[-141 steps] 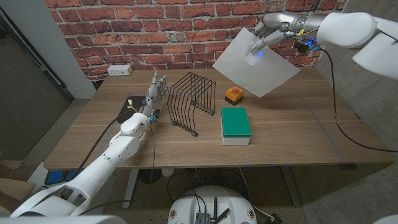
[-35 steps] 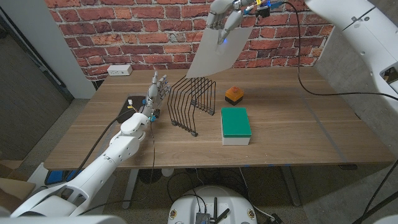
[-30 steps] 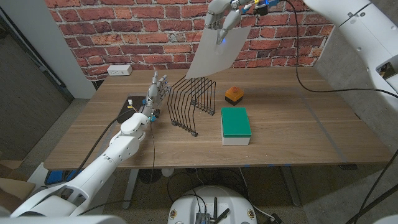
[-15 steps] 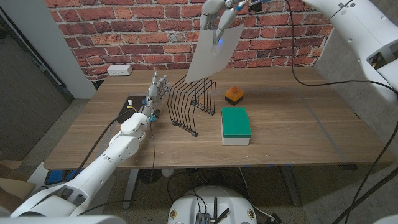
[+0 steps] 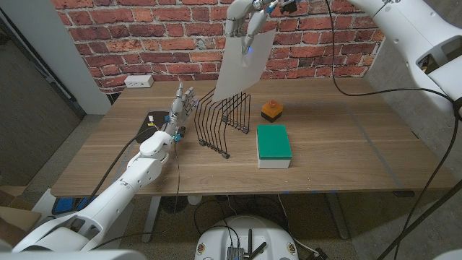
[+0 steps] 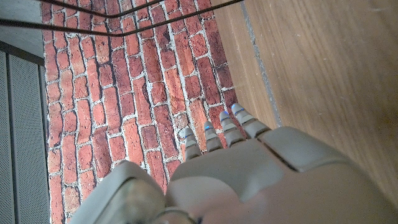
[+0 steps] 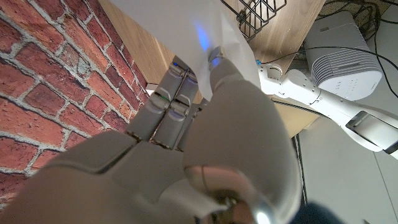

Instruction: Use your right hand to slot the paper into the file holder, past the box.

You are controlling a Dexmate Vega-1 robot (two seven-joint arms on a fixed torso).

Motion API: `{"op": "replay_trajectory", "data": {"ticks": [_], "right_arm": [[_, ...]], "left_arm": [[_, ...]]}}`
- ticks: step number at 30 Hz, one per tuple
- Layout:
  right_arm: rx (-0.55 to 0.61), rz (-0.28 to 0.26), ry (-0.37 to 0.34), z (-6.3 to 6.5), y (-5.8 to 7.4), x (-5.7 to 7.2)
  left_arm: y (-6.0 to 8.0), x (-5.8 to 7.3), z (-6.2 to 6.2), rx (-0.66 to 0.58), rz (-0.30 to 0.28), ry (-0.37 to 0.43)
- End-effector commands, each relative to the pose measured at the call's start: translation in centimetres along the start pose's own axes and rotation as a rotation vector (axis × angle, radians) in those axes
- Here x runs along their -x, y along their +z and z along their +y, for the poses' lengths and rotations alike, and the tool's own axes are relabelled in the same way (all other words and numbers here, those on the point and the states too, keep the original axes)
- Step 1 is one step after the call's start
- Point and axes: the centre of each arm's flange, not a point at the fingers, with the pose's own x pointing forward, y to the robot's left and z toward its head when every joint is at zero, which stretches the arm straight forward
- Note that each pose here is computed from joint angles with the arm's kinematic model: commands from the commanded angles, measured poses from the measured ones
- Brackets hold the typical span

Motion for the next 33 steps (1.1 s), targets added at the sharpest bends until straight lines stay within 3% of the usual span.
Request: {"op": "replay_trajectory", "data": {"ticks": [1,17,33], "right_arm": [[0.015,-0.025,0.029,-0.8,0.8,-1.3],[0.003,-0.041,0.057,-1.0,1.3,-2.6],[-0.02,-0.059,0.07,-0.7,2.0,-2.7]], "left_arm": [[0.0,0.0,0.0,0.0,0.0,0.0],[0.0,0.0,0.0,0.0,0.0,0.0],[0.0,0.0,0.0,0.0,0.0,0.0]]}}
